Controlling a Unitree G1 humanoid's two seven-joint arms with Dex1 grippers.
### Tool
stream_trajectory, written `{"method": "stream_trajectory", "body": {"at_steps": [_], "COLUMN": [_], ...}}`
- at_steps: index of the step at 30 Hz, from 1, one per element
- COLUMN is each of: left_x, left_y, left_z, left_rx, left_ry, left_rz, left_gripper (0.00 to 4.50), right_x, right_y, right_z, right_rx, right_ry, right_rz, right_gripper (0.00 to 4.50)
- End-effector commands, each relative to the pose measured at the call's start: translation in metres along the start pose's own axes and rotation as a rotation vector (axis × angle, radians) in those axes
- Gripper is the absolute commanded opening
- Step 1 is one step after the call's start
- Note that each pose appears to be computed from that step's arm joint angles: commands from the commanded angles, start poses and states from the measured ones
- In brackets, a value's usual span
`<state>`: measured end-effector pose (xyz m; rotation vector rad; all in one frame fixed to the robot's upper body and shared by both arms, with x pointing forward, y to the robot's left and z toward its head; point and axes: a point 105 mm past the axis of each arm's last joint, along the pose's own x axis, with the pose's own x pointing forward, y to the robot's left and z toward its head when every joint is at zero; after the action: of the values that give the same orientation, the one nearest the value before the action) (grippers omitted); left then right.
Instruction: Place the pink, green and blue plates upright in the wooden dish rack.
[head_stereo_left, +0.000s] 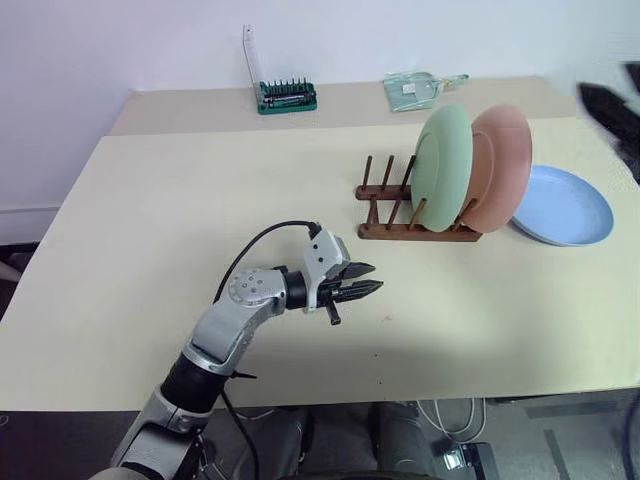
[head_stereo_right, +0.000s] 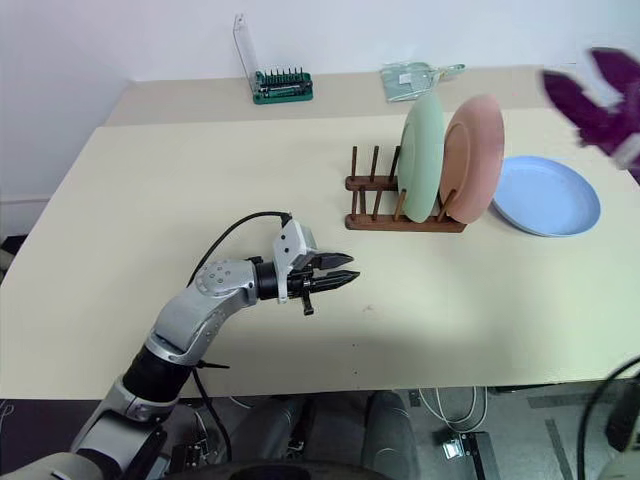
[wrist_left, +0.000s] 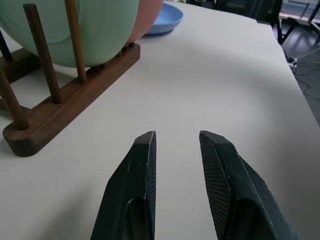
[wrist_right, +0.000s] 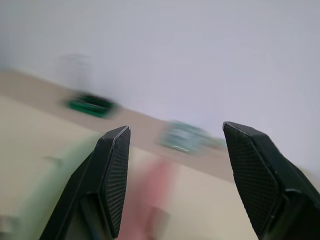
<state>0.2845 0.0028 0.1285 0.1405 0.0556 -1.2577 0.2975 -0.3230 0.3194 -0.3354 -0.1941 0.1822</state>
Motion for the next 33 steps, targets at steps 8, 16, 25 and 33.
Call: {"method": "stream_trajectory", "body": {"at_steps": [8,16,25,33], "left_x": [0.006,0.003,-0.001,-0.006], "left_y": [-0.001,-0.002,-0.002,0.0], "left_z": [0.014,0.015,0.021,0.027], "left_rx": [0.037,0.039,0.037,0.051], "left_ry": [-0.04,-0.043,-0.074,-0.093], "left_rz": [-0.034,-0.024,0.021,0.055], "left_gripper": [1.36,1.36,1.36,1.36], "right_x": [-0.011,0.025,0.032,0.029], "right_y": [0.03,0.027,0.017,-0.022], "right_z": [-0.139,-0.191,-0.198,-0.083], "right_rx": [-0.505,-0.587,-0.694,-0.749], "right_ry": [0.486,0.548,0.541,0.259], "right_rz": [0.263,0.213,0.166,-0.144], "right_gripper": [2.98,2.98,0.14,0.06]}}
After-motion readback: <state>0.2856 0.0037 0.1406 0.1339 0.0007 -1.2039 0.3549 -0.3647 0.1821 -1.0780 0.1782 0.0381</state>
